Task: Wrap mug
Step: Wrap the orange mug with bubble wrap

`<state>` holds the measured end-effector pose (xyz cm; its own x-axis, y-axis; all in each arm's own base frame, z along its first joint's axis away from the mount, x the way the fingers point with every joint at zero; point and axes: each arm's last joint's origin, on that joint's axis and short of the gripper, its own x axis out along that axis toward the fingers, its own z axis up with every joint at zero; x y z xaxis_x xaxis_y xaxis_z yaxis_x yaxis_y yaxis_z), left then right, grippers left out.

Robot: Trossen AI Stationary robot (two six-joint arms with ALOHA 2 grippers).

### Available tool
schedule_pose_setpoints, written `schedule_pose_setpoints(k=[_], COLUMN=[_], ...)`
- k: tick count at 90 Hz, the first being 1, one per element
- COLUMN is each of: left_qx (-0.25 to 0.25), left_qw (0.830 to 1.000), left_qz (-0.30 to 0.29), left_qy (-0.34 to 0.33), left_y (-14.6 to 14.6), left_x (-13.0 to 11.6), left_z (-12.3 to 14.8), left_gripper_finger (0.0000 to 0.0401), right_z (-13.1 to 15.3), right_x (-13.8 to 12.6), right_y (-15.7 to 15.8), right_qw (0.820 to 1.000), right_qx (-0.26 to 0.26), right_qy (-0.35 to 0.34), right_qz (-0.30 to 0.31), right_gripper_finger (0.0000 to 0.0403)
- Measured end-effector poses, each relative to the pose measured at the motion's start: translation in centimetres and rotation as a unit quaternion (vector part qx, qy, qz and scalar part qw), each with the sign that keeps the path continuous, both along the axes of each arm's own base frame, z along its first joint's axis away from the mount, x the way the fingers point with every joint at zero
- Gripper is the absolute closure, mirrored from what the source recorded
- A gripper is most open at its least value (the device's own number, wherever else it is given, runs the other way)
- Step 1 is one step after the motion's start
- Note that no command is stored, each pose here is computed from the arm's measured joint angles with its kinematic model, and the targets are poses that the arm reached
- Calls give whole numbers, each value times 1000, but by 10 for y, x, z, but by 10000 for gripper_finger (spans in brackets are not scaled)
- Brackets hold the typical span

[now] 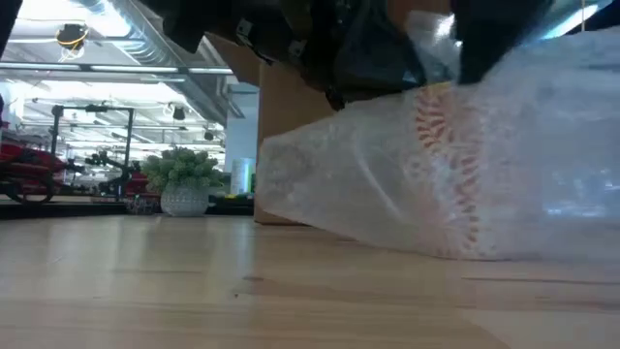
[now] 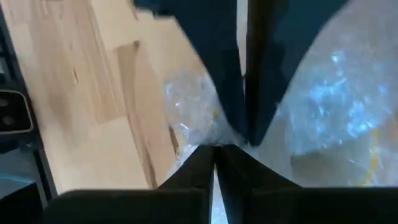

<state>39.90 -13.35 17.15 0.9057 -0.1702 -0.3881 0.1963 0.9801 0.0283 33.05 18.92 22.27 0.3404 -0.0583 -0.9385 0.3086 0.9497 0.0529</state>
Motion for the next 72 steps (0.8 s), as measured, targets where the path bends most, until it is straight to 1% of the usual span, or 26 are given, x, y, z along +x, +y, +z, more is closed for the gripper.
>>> schedule_pose_setpoints(k=[16,28,34,43,57,65,72], left_qx=[-1,-3,-2,-2,-1,-2,-2], left_qw=[1000,1000,1000,1000,1000,1000,1000], left_qz=[1,-5,-5,-4,-2,-1,-1], left_qy=[-2,-1,-1,-1,-5,-4,-4], left_y=[0,-1,-1,-1,-1,-1,-1], left_x=[0,0,0,0,0,0,0], left_z=[0,0,0,0,1,1,1], left_gripper_finger=[401,401,401,401,401,401,401], right_z=[15,23,15,-5,-31,-34,-27], right_x=[-9,-14,-10,-6,0,-1,-1], right_y=[-1,-8,-12,-15,-18,-21,-21], right_qw=[1000,999,999,999,999,999,999], right_qx=[0,-27,-34,-28,1,-2,-5], right_qy=[-15,-25,-11,15,30,35,32], right_qz=[1,-13,-18,-18,-10,-13,-9], right_gripper_finger=[403,403,403,403,403,403,403])
